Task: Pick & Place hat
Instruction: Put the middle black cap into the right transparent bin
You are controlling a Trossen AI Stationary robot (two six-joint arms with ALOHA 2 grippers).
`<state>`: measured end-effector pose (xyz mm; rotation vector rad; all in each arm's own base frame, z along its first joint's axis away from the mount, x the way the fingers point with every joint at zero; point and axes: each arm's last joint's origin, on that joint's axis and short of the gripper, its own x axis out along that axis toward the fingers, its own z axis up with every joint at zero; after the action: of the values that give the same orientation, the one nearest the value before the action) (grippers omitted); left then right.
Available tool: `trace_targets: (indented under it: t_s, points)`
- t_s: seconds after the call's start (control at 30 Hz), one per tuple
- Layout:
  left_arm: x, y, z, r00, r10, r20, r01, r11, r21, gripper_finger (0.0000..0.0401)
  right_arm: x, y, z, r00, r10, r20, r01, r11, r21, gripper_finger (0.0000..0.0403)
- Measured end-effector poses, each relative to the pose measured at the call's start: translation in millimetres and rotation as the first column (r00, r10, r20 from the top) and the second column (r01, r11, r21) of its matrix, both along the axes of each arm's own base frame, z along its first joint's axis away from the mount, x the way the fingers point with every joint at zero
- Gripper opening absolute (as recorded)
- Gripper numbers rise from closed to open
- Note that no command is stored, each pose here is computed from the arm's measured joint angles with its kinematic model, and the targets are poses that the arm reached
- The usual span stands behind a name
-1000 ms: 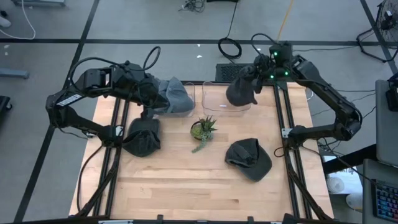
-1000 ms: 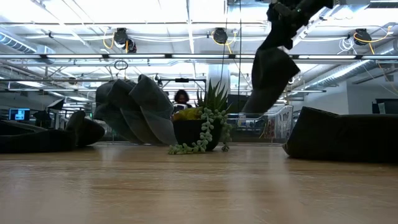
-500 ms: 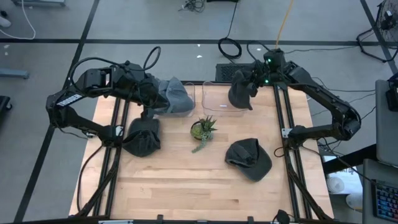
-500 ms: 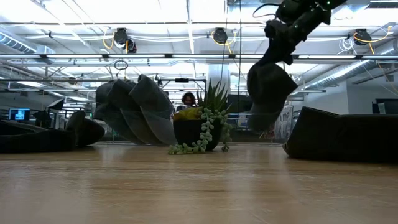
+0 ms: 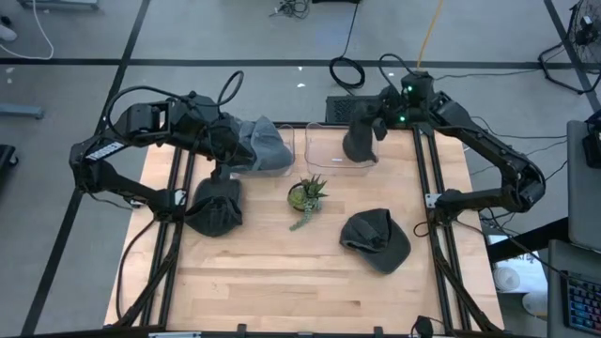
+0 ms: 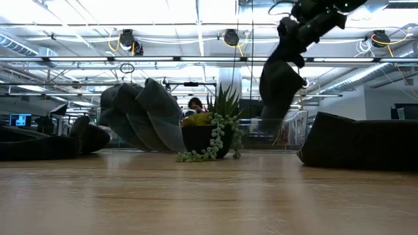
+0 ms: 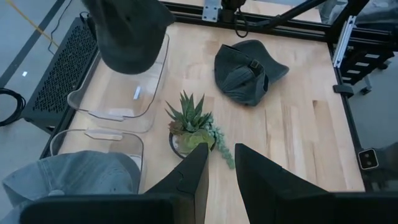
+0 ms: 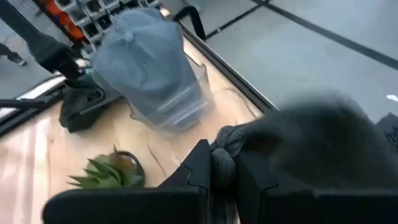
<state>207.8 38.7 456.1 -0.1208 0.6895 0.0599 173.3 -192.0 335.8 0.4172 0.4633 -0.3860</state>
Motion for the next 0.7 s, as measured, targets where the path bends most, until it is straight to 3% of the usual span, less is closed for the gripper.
trace_targets:
  t_s: [0.13, 0.37, 0.5, 0.7]
  points:
    - [0, 0, 0, 1.0, -0.008, 0.002, 0.008, 1.0, -0.009, 0.0086, 0, 1, 0, 1.0, -0.017, -0.002, 0.017, 0.999, 0.048, 0.0025]
    - [0, -2, 0, 0.999, -0.052, 0.01, 0.053, 0.998, -0.046, 0.0086, -6, 6, -12, 0.989, -0.065, -0.135, 0.079, 0.992, 0.1, 0.0025]
    - [0, -2, 0, 0.998, -0.064, 0.013, 0.065, 0.996, -0.056, 0.0086, -6, 5, -11, 0.992, -0.06, -0.111, 0.074, 0.99, 0.123, 0.0025]
    - [0, -3, 0, 0.997, -0.074, 0.015, 0.075, 0.995, -0.067, 0.0086, -9, 2, -20, 0.967, -0.161, -0.199, 0.177, 0.982, 0.065, 0.0026]
